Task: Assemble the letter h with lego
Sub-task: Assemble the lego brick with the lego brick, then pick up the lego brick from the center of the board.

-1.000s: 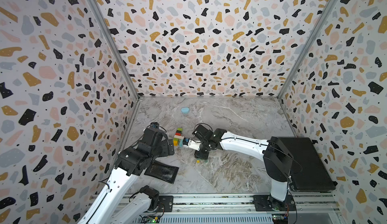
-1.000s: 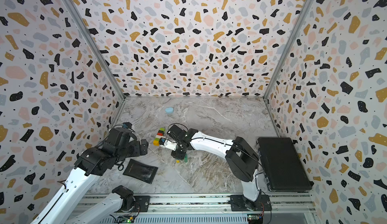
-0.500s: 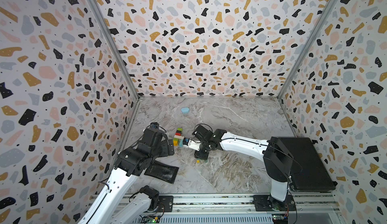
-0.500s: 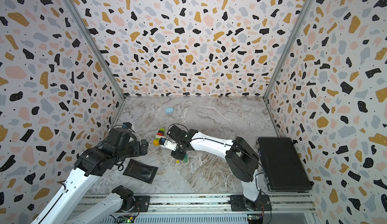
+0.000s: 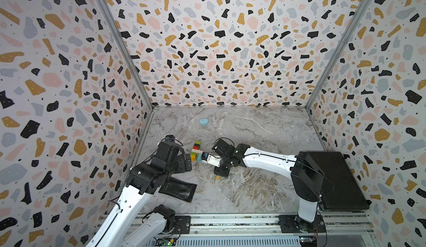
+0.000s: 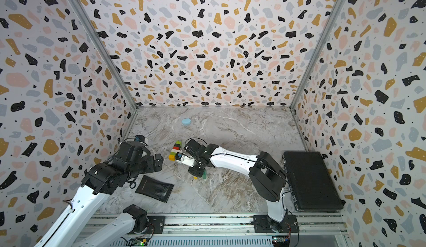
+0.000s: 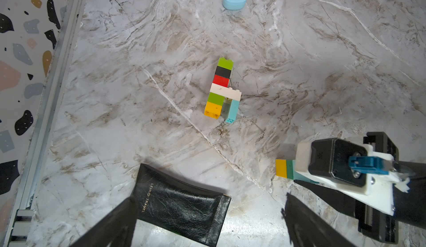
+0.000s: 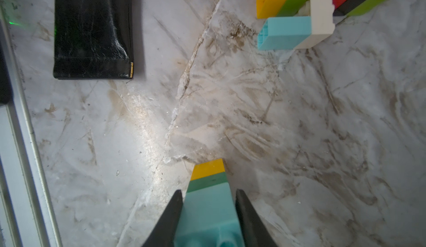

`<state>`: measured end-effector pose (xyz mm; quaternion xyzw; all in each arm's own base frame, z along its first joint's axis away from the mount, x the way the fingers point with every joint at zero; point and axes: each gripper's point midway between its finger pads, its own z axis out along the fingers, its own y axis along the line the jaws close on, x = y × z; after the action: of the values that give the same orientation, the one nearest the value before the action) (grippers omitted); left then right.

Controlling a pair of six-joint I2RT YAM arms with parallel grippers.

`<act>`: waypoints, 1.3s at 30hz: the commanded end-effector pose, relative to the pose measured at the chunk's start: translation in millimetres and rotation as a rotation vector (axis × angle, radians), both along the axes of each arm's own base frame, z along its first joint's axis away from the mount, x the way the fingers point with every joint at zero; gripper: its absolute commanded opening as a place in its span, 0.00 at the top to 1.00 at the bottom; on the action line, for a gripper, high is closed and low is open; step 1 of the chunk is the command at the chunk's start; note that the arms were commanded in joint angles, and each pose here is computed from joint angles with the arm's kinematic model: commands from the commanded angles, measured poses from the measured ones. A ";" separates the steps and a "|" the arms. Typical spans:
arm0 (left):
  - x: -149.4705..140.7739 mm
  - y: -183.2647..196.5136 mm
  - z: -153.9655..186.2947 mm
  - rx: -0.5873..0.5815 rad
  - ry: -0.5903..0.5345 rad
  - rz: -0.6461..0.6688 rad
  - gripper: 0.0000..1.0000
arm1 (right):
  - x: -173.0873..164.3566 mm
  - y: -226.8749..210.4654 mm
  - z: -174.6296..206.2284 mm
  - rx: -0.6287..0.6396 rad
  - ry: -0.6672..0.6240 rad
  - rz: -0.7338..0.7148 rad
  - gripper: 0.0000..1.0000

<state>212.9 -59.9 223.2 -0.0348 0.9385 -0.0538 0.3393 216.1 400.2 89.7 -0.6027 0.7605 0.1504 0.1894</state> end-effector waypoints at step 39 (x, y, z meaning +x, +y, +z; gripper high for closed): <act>3.7 -3.8 -2.9 -0.006 -0.004 -0.020 0.01 | -4.3 -39.6 -6.4 0.406 0.097 -0.135 0.27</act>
<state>212.3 -62.4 220.4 -0.0299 0.9405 -0.0579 0.3336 207.1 354.9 77.1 -0.4894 0.7723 0.3092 0.2616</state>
